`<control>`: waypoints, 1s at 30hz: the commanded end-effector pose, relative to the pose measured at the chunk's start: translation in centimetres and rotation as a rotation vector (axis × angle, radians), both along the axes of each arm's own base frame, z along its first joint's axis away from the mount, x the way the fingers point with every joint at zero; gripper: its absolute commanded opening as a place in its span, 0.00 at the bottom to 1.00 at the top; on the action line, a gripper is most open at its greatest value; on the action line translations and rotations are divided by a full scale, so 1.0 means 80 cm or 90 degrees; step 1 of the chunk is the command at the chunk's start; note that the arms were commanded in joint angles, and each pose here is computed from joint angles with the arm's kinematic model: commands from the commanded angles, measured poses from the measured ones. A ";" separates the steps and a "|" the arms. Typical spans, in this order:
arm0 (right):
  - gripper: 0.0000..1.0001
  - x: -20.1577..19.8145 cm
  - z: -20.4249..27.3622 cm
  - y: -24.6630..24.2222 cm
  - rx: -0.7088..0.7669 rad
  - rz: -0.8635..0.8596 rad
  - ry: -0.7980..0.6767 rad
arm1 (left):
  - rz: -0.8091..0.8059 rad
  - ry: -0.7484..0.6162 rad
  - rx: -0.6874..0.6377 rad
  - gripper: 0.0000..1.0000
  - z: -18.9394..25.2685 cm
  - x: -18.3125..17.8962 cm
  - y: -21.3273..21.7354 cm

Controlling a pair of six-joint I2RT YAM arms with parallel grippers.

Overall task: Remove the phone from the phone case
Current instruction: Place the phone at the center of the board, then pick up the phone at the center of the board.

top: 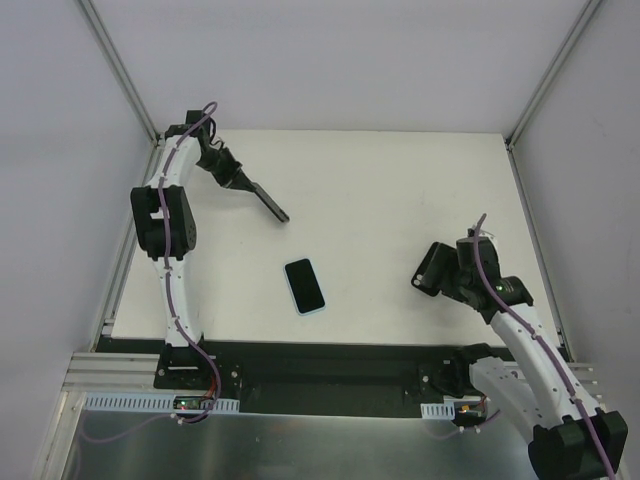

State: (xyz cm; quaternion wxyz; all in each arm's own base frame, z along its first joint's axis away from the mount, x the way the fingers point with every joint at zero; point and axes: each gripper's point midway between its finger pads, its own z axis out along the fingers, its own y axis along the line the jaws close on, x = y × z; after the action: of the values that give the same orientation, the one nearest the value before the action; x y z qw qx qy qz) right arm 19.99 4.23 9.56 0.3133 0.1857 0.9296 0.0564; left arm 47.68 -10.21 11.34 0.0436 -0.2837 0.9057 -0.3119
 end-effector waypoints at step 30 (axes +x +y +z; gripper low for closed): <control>0.96 -0.010 -0.021 0.406 -0.045 0.511 0.119 | 0.004 -0.153 -0.045 0.91 0.090 -0.140 0.023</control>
State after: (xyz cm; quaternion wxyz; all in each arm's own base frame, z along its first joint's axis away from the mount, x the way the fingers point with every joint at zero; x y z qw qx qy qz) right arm 19.55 33.90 8.11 0.2069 -0.1796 0.9565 0.1001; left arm 39.38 -7.47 14.14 0.0828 -0.2738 0.8949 -0.3427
